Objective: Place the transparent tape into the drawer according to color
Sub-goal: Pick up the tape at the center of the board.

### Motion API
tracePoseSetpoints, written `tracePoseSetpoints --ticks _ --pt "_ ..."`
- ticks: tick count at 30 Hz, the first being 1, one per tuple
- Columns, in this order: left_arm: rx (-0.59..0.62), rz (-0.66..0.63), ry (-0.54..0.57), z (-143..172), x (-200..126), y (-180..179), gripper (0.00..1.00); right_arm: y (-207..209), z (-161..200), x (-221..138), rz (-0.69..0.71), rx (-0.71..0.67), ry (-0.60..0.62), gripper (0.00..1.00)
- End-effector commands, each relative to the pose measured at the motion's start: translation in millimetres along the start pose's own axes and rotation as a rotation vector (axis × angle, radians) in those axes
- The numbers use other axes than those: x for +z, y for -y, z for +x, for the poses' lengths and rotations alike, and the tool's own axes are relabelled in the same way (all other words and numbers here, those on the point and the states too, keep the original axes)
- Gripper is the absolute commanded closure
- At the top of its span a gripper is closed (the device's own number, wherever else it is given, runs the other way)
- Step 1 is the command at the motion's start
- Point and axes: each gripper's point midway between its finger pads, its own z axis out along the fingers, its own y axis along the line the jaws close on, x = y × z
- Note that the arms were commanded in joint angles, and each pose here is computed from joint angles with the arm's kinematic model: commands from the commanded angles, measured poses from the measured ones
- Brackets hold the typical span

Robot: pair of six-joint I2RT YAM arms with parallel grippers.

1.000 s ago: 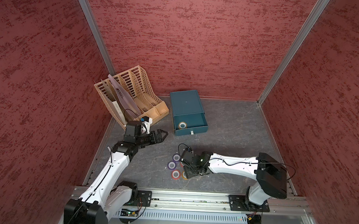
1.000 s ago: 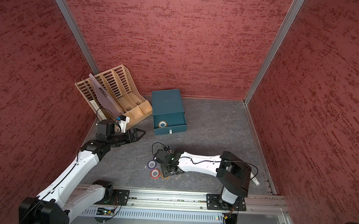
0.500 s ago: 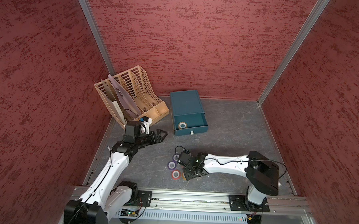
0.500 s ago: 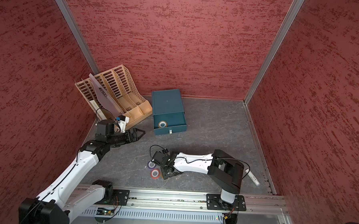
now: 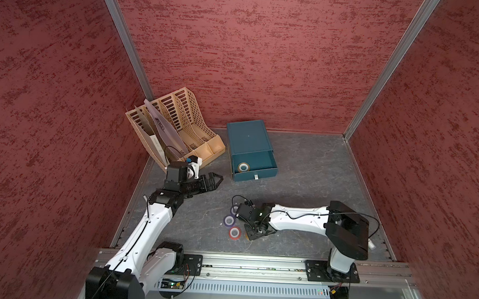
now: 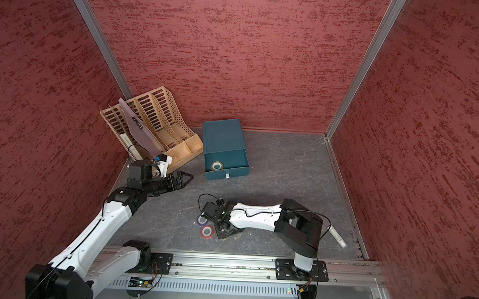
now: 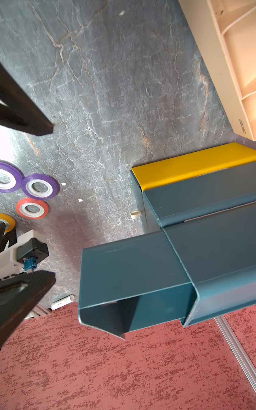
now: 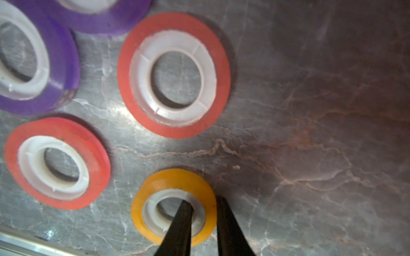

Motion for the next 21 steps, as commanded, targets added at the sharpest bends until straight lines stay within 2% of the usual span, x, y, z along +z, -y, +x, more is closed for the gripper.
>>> tracePoseSetpoints --ticks 1,8,12,21 --pt "0.017 0.004 0.008 1.0 -1.7 -0.9 0.0 8.6 13.2 8.0 0.059 -0.007 -0.06 0.88" --pt "0.02 0.004 0.01 -0.2 -3.3 0.4 0.0 6.0 2.8 -3.7 0.042 0.005 -0.003 1.0" --pt "0.025 0.009 0.022 -1.4 -6.6 2.5 0.0 3.9 -7.1 -19.5 0.037 0.0 0.04 1.0" --pt "0.03 0.011 0.023 -3.1 -8.1 3.9 0.0 3.7 -24.2 -80.2 -0.006 0.019 0.154 1.0"
